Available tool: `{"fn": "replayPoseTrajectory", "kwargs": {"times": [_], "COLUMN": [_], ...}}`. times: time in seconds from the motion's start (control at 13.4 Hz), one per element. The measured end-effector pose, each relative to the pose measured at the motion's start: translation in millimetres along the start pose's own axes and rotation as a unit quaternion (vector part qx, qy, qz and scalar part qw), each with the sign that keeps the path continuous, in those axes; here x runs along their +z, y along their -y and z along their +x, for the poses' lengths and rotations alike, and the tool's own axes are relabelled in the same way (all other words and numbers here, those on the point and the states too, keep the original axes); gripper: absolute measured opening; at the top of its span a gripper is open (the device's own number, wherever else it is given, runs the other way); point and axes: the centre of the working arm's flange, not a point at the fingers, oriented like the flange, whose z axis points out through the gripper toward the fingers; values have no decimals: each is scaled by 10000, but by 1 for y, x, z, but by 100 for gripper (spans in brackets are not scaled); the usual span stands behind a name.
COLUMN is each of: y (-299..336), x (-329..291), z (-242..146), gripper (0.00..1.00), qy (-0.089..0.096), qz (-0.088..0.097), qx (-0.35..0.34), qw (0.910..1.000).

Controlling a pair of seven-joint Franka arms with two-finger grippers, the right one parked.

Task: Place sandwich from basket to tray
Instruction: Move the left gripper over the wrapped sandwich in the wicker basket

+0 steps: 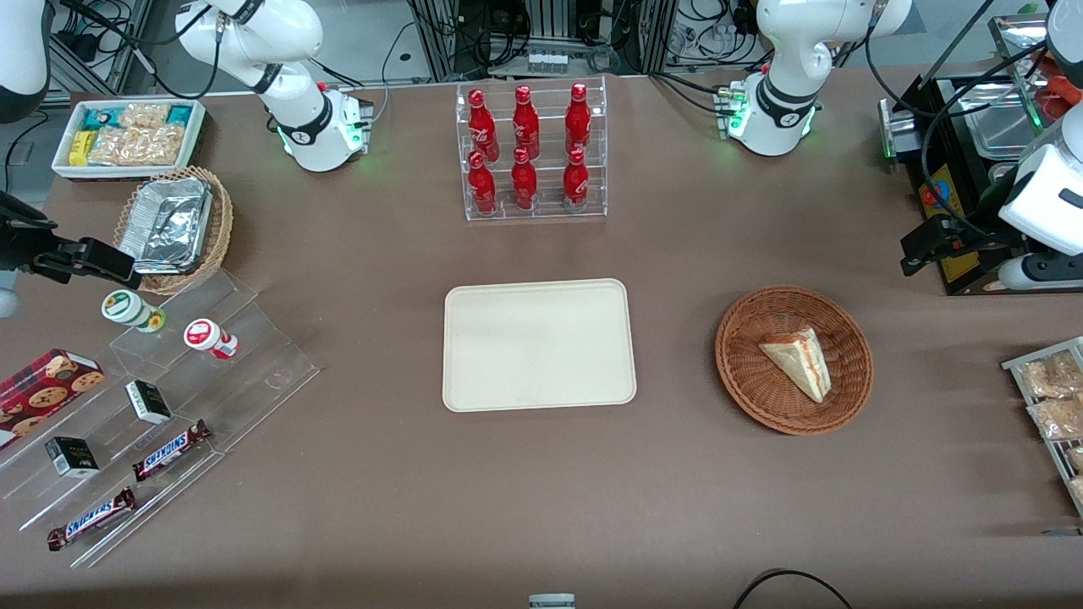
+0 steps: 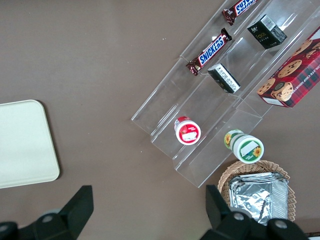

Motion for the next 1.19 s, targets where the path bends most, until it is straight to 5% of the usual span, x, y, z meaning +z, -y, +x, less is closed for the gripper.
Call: {"fn": "replayPoseTrajectory", "kwargs": {"times": [0.3,0.6,1.19], "y": [2,-3,-3], "x": [8,68,209], "z": [-1,14,5], "gripper": [100,100,100], "qy": [188,594,132], "qz": [20,56,15], "qx": [-17,14,-981], "qw": [9998,9982,9951]}}
